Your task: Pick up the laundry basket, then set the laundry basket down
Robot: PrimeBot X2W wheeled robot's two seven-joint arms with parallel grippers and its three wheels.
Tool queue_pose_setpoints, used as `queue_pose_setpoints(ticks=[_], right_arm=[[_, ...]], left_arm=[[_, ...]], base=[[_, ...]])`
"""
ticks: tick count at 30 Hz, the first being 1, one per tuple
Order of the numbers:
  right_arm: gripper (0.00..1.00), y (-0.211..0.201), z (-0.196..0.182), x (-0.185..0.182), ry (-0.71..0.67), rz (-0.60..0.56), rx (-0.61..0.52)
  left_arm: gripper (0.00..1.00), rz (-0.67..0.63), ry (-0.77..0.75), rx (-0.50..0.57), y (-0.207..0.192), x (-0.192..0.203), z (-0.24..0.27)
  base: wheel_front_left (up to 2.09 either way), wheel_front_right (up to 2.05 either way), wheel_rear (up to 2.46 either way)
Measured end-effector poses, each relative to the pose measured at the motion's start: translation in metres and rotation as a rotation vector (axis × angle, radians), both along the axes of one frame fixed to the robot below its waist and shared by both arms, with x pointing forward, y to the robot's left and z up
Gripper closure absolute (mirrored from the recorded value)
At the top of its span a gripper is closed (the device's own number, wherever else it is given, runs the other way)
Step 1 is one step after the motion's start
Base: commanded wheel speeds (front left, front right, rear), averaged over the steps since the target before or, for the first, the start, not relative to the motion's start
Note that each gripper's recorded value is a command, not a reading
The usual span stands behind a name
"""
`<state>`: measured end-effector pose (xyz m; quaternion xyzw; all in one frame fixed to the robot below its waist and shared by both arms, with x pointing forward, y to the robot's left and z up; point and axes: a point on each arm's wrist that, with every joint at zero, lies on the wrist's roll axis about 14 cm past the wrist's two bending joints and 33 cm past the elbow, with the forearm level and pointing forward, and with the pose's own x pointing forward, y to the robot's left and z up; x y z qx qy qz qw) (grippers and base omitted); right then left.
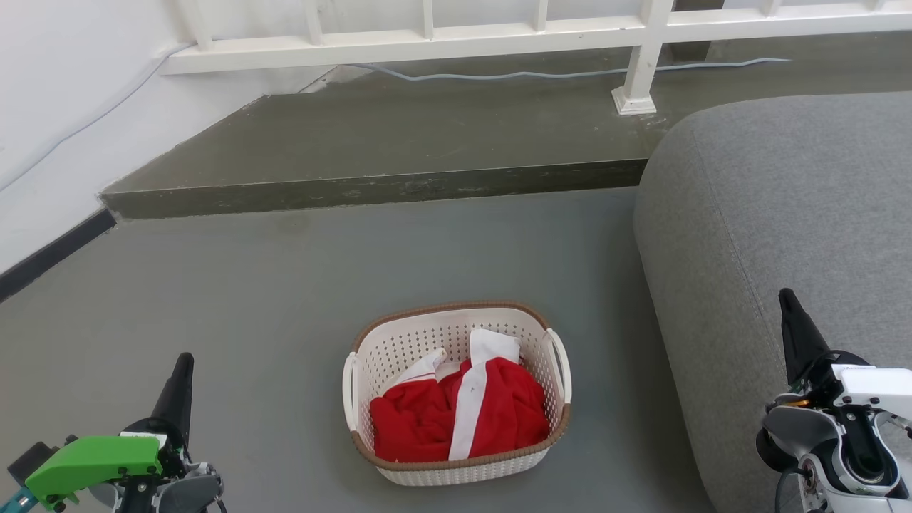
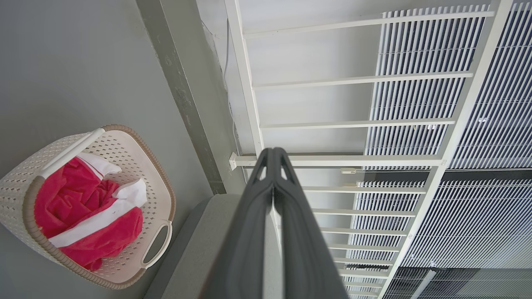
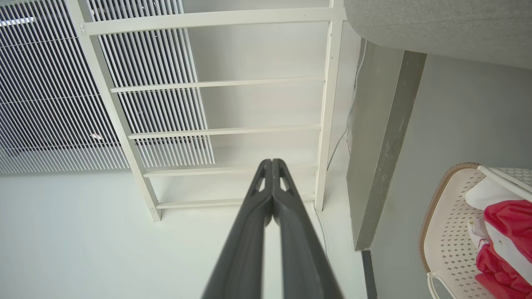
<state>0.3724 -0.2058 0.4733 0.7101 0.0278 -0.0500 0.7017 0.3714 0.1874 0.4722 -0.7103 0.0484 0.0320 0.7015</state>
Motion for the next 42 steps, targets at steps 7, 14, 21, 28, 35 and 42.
queue_pose_setpoints(ticks=[7, 14, 21, 28, 35, 42], right_arm=[[1.00, -0.0002, 0.0000, 0.0000, 0.000, -0.001, 0.000], [1.00, -0.0002, 0.0001, 0.0000, 0.000, -0.001, 0.000], [1.00, -0.0005, 0.0001, 0.0000, 0.000, -0.002, 0.000], [1.00, -0.0006, 0.0002, 0.0000, -0.001, -0.001, 0.000], [1.00, -0.0006, 0.0003, 0.0001, -0.002, -0.002, 0.000], [1.00, -0.0006, 0.0004, 0.0001, -0.002, -0.002, 0.001]], left_arm=[[1.00, 0.000, 0.000, 0.000, 0.0001, 0.0003, 0.0000], [1.00, 0.001, 0.001, -0.001, 0.0001, 0.0004, -0.0002], [1.00, 0.002, 0.001, -0.002, 0.0001, 0.0004, -0.0002], [1.00, 0.003, 0.001, -0.002, 0.0003, 0.0005, -0.0003], [1.00, 0.004, 0.001, -0.003, 0.0006, 0.0006, -0.0002], [1.00, 0.004, -0.006, -0.003, 0.0006, 0.0027, 0.0023]], base=[[0.00, 0.00, 0.00], [0.00, 0.00, 0.00], [0.00, 0.00, 0.00], [0.00, 0.00, 0.00], [0.00, 0.00, 0.00], [0.00, 0.00, 0.00]])
